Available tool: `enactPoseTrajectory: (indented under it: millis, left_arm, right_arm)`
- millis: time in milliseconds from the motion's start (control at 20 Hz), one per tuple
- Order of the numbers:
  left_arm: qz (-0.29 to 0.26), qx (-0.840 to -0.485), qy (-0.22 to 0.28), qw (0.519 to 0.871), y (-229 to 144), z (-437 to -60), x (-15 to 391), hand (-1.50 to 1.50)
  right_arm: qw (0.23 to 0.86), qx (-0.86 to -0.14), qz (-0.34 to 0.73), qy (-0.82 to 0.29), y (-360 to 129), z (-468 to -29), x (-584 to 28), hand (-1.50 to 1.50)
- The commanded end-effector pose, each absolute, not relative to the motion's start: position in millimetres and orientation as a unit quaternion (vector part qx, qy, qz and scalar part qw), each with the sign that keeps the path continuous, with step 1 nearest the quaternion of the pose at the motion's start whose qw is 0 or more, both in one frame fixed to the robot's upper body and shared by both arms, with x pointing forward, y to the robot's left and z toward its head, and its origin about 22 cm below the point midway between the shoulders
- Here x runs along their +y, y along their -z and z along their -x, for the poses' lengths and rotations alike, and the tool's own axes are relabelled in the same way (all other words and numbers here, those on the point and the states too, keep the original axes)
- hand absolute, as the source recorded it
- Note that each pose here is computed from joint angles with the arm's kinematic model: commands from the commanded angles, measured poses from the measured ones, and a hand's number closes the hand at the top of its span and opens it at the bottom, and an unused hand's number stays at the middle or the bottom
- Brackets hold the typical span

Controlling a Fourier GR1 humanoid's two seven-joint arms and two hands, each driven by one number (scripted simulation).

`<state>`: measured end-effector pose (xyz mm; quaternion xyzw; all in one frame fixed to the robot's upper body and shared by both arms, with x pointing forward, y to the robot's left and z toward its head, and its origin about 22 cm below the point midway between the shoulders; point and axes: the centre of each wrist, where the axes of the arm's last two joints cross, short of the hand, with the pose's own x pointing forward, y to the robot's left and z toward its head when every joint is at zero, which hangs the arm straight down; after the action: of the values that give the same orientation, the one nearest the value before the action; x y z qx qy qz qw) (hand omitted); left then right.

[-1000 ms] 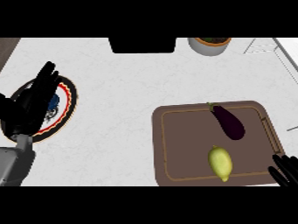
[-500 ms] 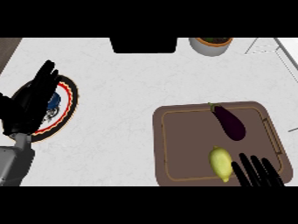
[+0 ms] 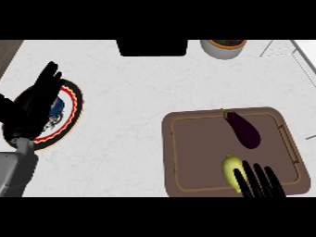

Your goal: Pick the lemon from the tray and place it in the tiered shelf

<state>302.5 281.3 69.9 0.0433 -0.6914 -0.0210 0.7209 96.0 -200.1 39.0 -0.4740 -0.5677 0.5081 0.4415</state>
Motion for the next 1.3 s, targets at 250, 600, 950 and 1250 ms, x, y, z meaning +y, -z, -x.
enactPoseTrajectory:
  millis: [250,600,950,1250]
  left_arm:
    - [-0.041,-0.683,0.026,0.729,-59,-285,293,0.00]
    - [-0.040,-0.695,0.024,0.717,-64,-288,280,0.00]
    - [-0.042,-0.692,0.020,0.721,-72,-294,295,0.00]
    - [-0.043,-0.694,0.033,0.718,-67,-297,285,0.00]
  right_arm:
    - [0.447,-0.583,0.473,-0.487,-14,-123,-199,-1.50]
    - [0.447,-0.584,0.464,-0.494,1,-130,-196,-1.50]
    - [0.467,-0.572,0.452,-0.500,9,-163,-209,-1.50]
    - [0.469,-0.558,0.443,-0.521,26,-170,-202,1.50]
